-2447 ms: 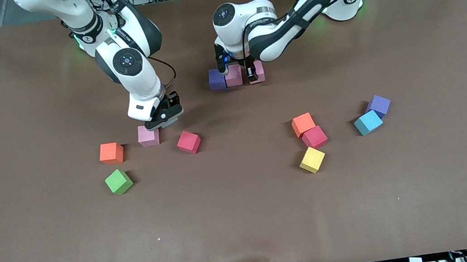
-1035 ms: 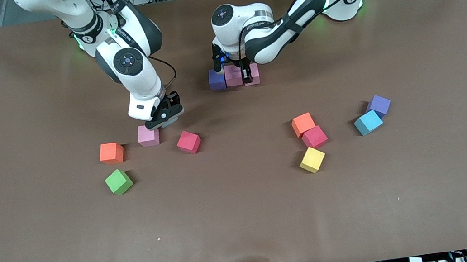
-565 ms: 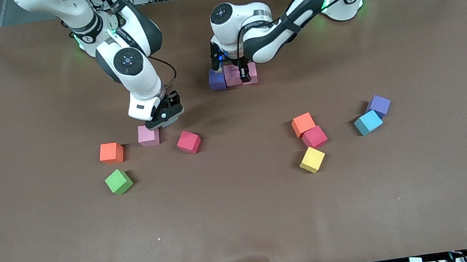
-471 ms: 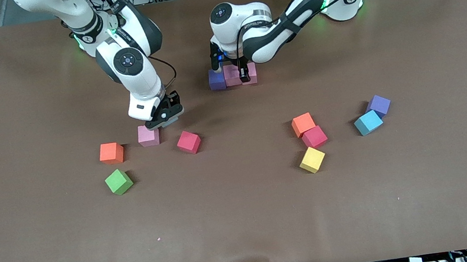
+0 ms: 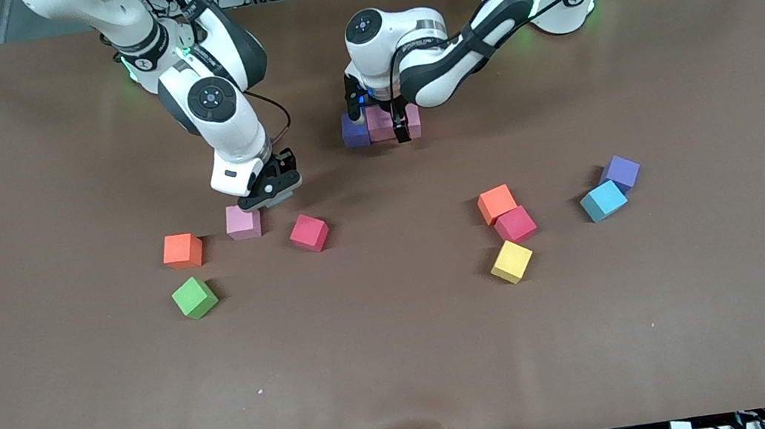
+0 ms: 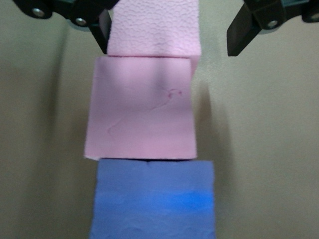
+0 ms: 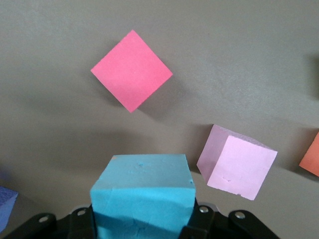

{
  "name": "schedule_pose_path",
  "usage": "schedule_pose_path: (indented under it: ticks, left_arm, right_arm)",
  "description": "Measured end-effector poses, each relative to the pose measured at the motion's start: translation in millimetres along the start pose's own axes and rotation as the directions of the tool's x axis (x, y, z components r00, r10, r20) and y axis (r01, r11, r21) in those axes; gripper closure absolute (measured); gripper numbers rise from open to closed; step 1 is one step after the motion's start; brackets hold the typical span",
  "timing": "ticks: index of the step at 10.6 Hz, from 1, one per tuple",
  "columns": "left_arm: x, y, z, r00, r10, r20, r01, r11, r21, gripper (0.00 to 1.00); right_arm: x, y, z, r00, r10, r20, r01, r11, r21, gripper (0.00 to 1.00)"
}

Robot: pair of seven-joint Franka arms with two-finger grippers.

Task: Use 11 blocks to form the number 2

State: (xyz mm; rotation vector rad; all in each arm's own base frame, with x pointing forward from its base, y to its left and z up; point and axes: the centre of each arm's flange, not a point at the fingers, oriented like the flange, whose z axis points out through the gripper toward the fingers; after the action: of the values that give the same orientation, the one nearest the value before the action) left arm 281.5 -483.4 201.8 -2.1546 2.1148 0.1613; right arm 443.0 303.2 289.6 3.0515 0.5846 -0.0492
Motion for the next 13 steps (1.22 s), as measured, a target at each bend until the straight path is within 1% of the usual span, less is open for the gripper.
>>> schedule_pose_path:
  ticks: [2,4,5,7,9,11,12,13]
  left_arm:
    - [1.1,-5.1,-8.5,1.0,-0.012,-0.01,0.012,1.0,0.011,0.0]
    - [1.9,-7.6,-24.6,0.999,-0.034,-0.025,0.035,0.999,0.018,0.0]
    - [-0.9,-13.3,-36.4,0.998,-0.052,-0.04,0.053,0.998,0.021,0.0]
    - [-16.6,-36.8,-60.4,0.992,-0.103,-0.076,0.105,0.994,0.016,0.0]
    - [-36.2,-58.4,-72.7,0.986,-0.15,-0.067,0.15,0.989,0.006,0.0]
    - [-56.0,-85.9,-79.8,0.976,-0.209,-0.061,0.209,0.978,0.002,0.0]
    - [-72.9,-110.4,-83.3,0.964,-0.262,-0.046,0.263,0.965,0.0,0.0]
    - [-92.3,-136.4,-88.5,0.943,-0.331,-0.019,0.331,0.944,-0.018,0.0]
  right_arm:
    - [-1.5,-7.0,-0.3,0.999,0.043,0.001,-0.043,0.999,0.008,0.41]
    - [-4.6,-23.2,-1.7,0.996,0.091,0.012,-0.091,0.994,0.054,0.41]
    - [-4.7,-26.4,-2.6,0.994,0.104,0.016,-0.105,0.992,0.068,0.41]
    - [-3.6,-26.4,-3.7,0.993,0.117,0.015,-0.117,0.99,0.074,0.41]
    - [-3.1,-27.2,-4.3,0.991,0.132,0.019,-0.134,0.987,0.084,0.41]
    - [-1.5,-36.7,-7.5,0.984,0.178,0.019,-0.179,0.979,0.095,0.41]
    - [0.1,-54.0,-9.8,0.976,0.215,0.018,-0.216,0.971,0.099,0.41]
    - [2.5,-75.6,-10.3,0.969,0.246,0.018,-0.247,0.964,0.102,0.41]
